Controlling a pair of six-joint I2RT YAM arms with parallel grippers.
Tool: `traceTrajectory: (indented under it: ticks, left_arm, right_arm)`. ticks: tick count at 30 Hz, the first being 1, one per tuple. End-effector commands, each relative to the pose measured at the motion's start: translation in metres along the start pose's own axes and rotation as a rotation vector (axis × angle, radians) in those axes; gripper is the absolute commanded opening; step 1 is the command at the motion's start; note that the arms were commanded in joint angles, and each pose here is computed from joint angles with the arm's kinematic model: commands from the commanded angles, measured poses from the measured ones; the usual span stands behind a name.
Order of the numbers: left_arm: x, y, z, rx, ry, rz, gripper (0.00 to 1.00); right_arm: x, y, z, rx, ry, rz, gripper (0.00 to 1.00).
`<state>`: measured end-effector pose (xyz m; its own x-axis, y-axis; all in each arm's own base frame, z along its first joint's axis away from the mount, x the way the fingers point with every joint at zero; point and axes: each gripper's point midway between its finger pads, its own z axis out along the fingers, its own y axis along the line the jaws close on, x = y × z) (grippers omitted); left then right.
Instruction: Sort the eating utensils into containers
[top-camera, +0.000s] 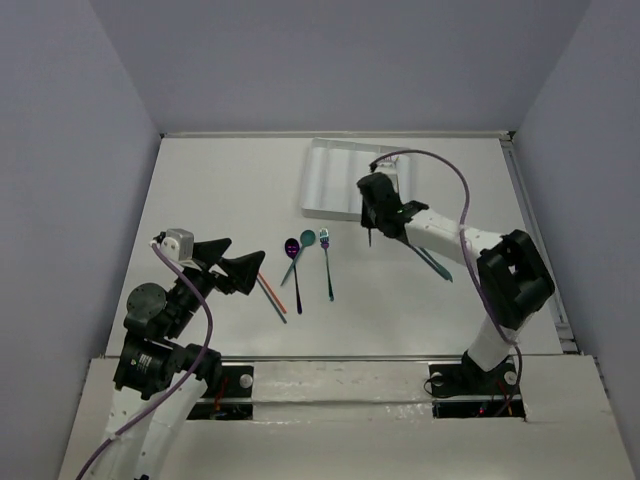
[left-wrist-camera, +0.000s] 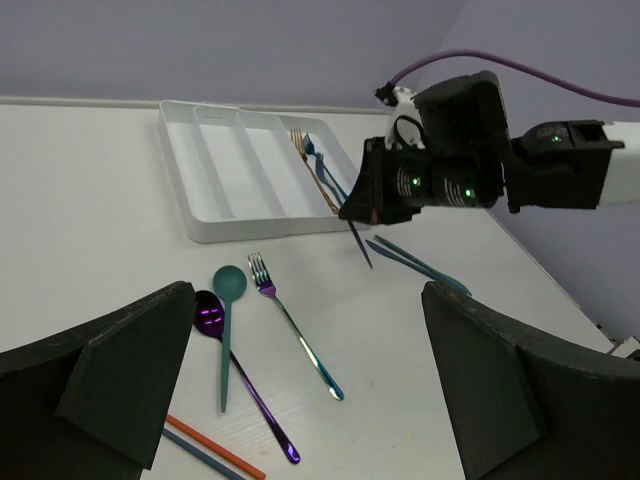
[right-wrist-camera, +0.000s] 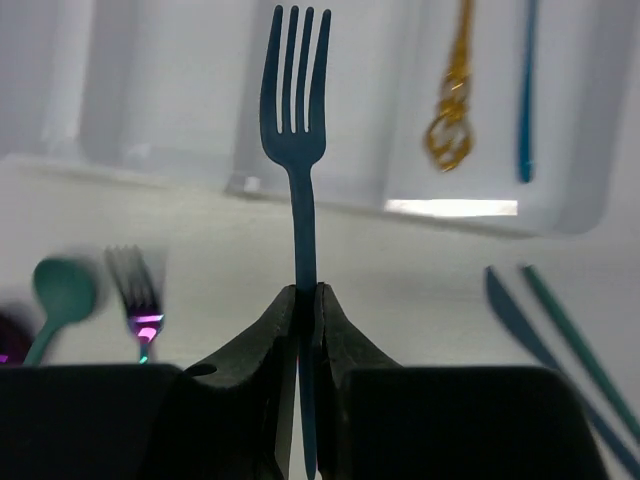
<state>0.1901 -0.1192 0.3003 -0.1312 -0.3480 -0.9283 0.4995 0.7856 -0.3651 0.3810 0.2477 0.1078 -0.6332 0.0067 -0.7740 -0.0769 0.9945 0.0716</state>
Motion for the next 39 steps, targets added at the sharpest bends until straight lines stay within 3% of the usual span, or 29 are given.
traceTrajectory:
  ticks: [1,5,12,15,18,22,26,27,28,34,39]
  left_arm:
    - [-0.009,-0.007,0.0,0.036,-0.044,0.02,0.99]
    - [-0.009,-0.008,0.001,0.041,-0.042,0.022,0.99]
    - [-0.009,-0.009,0.001,0.048,-0.037,0.022,0.99]
    - [-0.008,-0.008,0.002,0.048,-0.032,0.021,0.99]
    - [-0.007,-0.008,0.002,0.044,-0.031,0.02,0.99]
    - [-0.006,-0.008,0.003,0.048,-0.024,0.019,0.99]
    - [-0.006,-0.009,0.003,0.054,-0.025,0.021,0.99]
    - [-0.006,-0.009,0.003,0.054,-0.023,0.021,0.99]
    - [-0.005,-0.009,0.004,0.053,-0.022,0.021,0.99]
    - [-0.005,-0.008,0.004,0.051,-0.018,0.018,0.99]
    - [-0.004,-0.008,0.005,0.051,-0.013,0.015,0.99]
  right_arm:
    - [-0.069,-0.062,0.032,0.056,-0.099,0.102,0.0]
    - [-0.093,-0.104,0.074,0.103,-0.089,0.118,0.0]
    - [-0.111,-0.122,0.115,0.11,-0.075,0.106,0.01]
    - [-0.117,-0.122,0.126,0.123,-0.074,0.096,0.13]
    - [-0.11,-0.129,0.132,0.169,-0.048,0.101,0.32]
    - [-0.131,-0.112,0.099,0.056,-0.112,0.141,0.55]
    - [-0.128,-0.083,0.065,-0.054,-0.139,0.151,0.6]
    - [-0.107,-0.069,0.059,-0.073,-0.12,0.136,0.6]
    - [-0.12,-0.056,0.046,-0.102,-0.163,0.138,0.6]
    - [-0.022,0.037,-0.01,-0.244,-0.081,0.055,0.6]
    - [0.036,0.068,-0.022,-0.251,-0.012,0.001,0.6]
